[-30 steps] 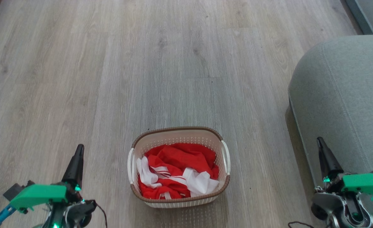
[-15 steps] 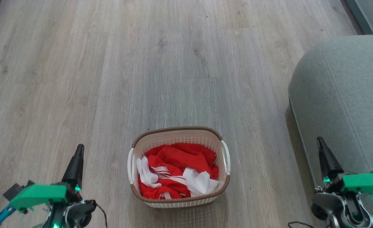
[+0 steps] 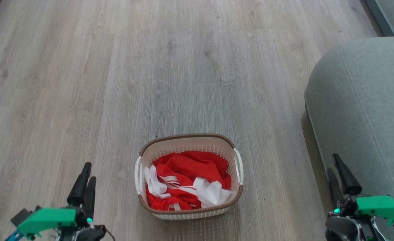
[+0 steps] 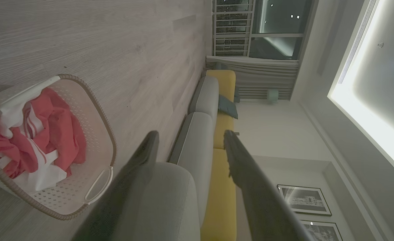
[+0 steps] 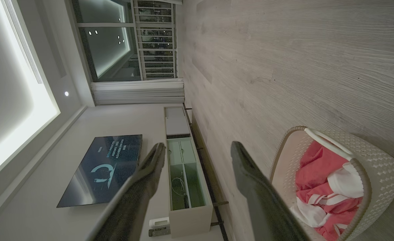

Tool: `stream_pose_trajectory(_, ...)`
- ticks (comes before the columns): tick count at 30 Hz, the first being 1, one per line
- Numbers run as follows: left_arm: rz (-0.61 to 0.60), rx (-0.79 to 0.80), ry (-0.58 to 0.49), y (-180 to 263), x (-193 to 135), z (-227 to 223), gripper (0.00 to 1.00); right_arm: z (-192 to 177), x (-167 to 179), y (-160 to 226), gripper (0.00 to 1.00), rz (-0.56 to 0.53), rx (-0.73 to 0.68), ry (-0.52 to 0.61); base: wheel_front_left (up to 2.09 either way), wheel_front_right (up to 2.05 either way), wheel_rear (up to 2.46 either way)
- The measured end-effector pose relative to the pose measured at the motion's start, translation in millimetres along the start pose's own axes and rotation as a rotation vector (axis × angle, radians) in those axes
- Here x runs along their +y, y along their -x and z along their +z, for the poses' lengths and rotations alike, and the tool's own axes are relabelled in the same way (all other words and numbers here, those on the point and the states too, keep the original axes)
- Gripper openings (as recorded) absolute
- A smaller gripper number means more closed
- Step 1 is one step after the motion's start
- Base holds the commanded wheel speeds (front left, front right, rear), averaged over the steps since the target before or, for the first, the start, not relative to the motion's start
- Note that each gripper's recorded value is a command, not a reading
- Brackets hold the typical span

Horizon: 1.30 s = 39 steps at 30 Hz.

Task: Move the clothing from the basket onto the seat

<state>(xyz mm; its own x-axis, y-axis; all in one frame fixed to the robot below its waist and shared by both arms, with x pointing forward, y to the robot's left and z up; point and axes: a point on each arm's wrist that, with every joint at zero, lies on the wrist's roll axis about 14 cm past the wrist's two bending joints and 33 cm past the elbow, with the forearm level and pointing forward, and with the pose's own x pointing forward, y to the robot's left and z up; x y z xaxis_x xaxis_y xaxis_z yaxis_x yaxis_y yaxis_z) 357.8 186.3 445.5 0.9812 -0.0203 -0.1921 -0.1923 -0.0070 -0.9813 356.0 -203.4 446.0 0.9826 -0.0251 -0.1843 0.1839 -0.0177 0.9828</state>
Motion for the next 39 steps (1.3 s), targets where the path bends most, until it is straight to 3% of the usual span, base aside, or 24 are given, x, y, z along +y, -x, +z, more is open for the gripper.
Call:
stream_pose_trajectory(6, 0.0, -0.004, -0.003, -0.9, -0.3, -2.1, 1.0, -3.4, -0.7, -0.5, 1.0, -0.003, 0.0, 0.022, 0.0, 0.0, 0.0)
stream_pose_trajectory(12, 0.009, -0.002, -0.039, -1.0, 2.4, -5.2, 1.0, -6.0, 0.9, -2.6, 1.0, -0.003, 0.005, 0.115, 0.0, 0.0, 0.0)
stream_pose_trajectory(23, 0.021, -0.022, -0.228, -1.7, 3.7, 0.7, 1.0, -15.7, 7.5, -6.9, 1.0, 0.014, 0.038, 0.373, 0.0, 0.0, 0.0)
stream_pose_trajectory(39, -0.015, -0.028, -0.474, -6.4, -10.9, -2.7, 1.0, -31.2, 20.6, -14.7, 1.0, 0.068, 0.073, 0.614, 0.0, 0.0, 0.0)
